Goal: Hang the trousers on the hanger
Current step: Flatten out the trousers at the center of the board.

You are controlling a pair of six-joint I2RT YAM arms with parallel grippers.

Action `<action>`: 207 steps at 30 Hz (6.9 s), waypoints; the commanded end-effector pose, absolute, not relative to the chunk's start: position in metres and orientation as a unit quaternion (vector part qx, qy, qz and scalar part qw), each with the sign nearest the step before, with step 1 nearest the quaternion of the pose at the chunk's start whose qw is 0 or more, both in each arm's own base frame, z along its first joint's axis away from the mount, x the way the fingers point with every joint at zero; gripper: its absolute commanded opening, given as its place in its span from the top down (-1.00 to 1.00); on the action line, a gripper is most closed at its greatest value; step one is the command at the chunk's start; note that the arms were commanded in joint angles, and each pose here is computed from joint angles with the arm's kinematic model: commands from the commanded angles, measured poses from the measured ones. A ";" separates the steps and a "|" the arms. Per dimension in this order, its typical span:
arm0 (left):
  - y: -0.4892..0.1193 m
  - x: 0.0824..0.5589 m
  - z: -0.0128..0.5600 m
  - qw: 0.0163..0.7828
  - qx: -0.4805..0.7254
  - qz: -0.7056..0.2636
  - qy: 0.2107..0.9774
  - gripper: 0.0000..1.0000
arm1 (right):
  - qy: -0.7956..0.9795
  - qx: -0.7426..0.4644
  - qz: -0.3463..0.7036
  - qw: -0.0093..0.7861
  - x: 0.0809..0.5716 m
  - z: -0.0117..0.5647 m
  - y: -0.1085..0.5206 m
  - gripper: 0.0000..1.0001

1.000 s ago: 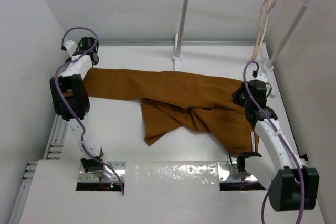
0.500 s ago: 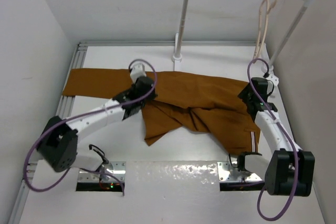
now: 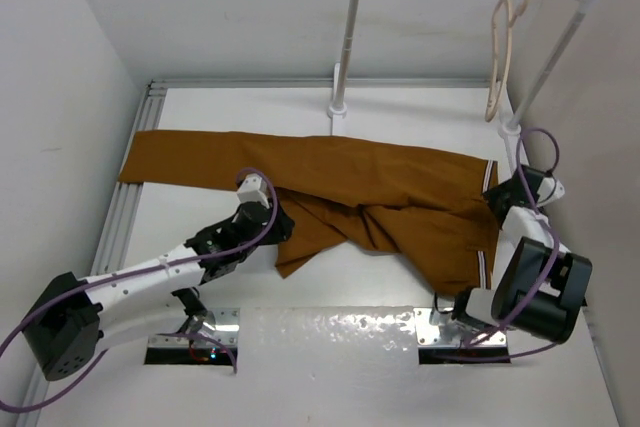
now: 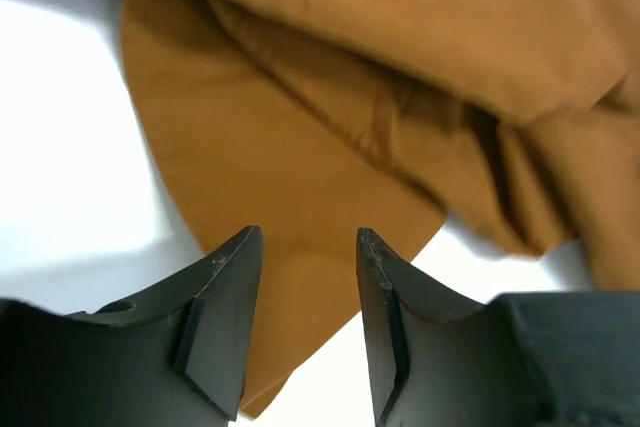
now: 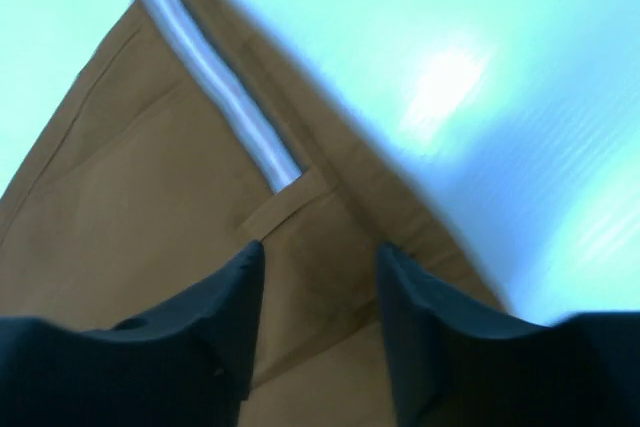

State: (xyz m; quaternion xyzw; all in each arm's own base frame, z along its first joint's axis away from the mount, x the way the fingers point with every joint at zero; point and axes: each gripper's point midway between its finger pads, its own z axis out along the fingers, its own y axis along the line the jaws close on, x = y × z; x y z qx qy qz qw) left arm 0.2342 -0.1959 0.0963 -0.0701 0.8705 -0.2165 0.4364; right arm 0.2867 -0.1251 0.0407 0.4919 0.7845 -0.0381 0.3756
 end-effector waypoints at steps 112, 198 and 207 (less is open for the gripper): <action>-0.100 0.185 0.258 0.442 -0.032 -0.046 0.895 1.00 | 0.799 0.335 0.169 0.470 0.290 0.093 -0.021 0.68; -0.211 0.191 0.172 0.487 0.046 -0.316 0.813 0.40 | 0.790 0.434 0.066 0.428 0.401 0.056 -0.151 1.00; -0.203 0.197 0.160 0.484 0.022 -0.285 0.827 0.29 | 0.776 0.453 -0.074 0.432 0.407 0.106 -0.219 1.00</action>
